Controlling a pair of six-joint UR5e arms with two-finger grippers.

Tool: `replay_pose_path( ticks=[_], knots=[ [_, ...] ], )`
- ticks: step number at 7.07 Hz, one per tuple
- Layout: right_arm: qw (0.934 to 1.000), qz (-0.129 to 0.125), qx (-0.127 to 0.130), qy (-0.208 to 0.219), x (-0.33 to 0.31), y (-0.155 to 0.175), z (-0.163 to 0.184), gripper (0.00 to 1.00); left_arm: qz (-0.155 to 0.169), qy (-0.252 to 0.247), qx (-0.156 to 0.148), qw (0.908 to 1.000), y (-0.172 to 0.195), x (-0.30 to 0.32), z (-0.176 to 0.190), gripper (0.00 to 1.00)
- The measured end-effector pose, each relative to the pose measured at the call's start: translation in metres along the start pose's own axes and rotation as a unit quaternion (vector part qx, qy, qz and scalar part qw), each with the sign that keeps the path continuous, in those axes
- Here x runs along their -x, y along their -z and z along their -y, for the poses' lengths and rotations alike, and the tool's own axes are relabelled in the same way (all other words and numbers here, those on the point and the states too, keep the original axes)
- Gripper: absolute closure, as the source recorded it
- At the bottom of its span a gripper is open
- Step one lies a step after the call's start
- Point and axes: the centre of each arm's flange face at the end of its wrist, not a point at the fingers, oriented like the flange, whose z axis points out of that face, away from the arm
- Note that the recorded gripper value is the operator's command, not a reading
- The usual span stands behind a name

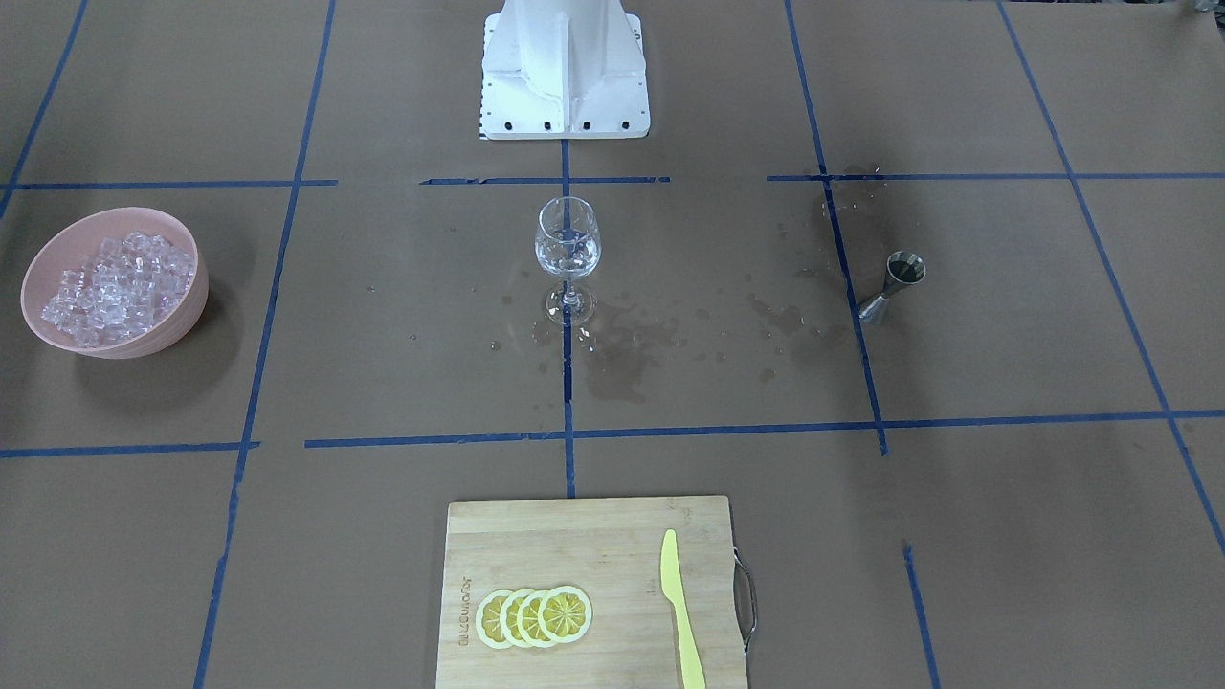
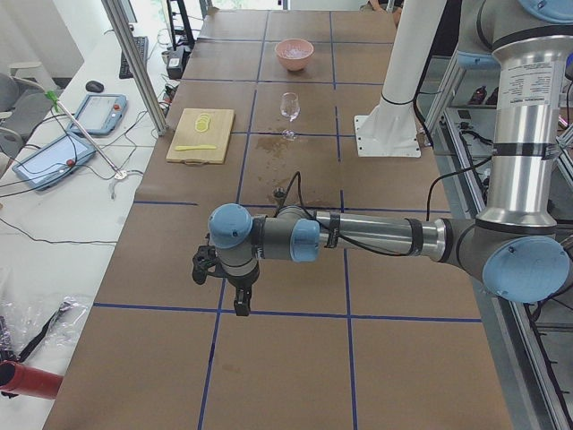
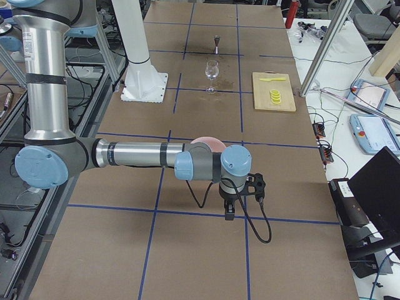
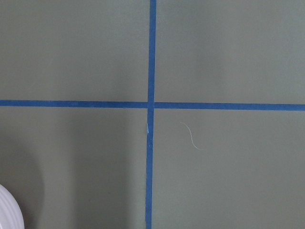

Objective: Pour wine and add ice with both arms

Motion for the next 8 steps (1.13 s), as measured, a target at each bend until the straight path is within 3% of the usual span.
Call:
replay_pose_path(
  ticks=[3, 8],
  knots=[
    [1.0000, 0.000, -0.006, 0.005, 0.005, 0.006, 0.000, 0.00, -0.002, -0.008, -0.009, 0.9999, 0.009, -0.009, 0.003, 0.00],
    [0.9998, 0.002, -0.015, 0.014, 0.014, 0.015, 0.000, 0.00, -0.006, -0.090, -0.084, 0.9924, 0.078, -0.089, 0.070, 0.00]
  ],
)
